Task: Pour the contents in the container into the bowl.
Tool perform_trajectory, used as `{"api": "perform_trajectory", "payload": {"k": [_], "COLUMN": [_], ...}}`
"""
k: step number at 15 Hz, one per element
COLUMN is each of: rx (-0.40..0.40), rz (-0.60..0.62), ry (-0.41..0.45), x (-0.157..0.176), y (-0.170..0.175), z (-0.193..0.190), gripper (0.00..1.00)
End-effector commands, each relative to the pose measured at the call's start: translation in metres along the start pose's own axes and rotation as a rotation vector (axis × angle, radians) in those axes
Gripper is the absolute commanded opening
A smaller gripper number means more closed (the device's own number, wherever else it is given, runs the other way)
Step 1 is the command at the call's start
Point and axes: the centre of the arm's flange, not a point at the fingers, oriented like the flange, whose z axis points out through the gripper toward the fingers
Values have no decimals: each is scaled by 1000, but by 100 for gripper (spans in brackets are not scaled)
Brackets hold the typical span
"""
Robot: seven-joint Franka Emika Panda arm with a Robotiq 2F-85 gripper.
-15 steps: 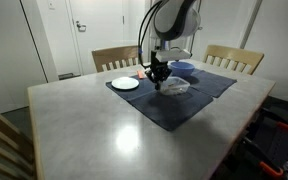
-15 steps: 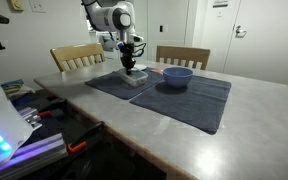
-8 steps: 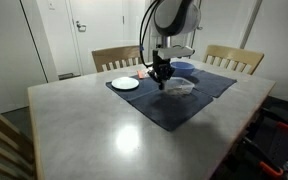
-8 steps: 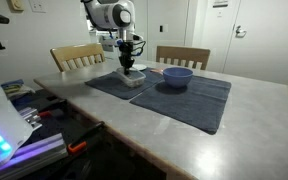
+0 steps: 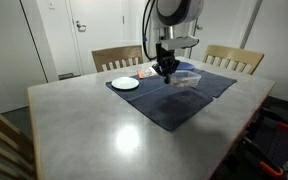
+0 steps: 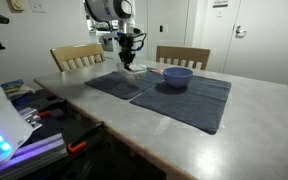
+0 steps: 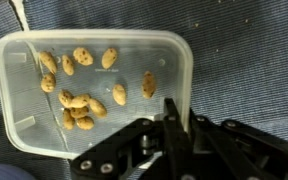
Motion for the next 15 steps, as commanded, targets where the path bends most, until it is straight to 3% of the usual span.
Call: {"api": "perform_trajectory", "payload": {"k": [1,8,15], "rx": [-39,-86,-102], "rz": [3,-3,-26], "ry": [-19,-26,49], "x": [-2,1,18], "y": [11,30,55], "z": [-18,-50,-85], "gripper": [2,2,2]}}
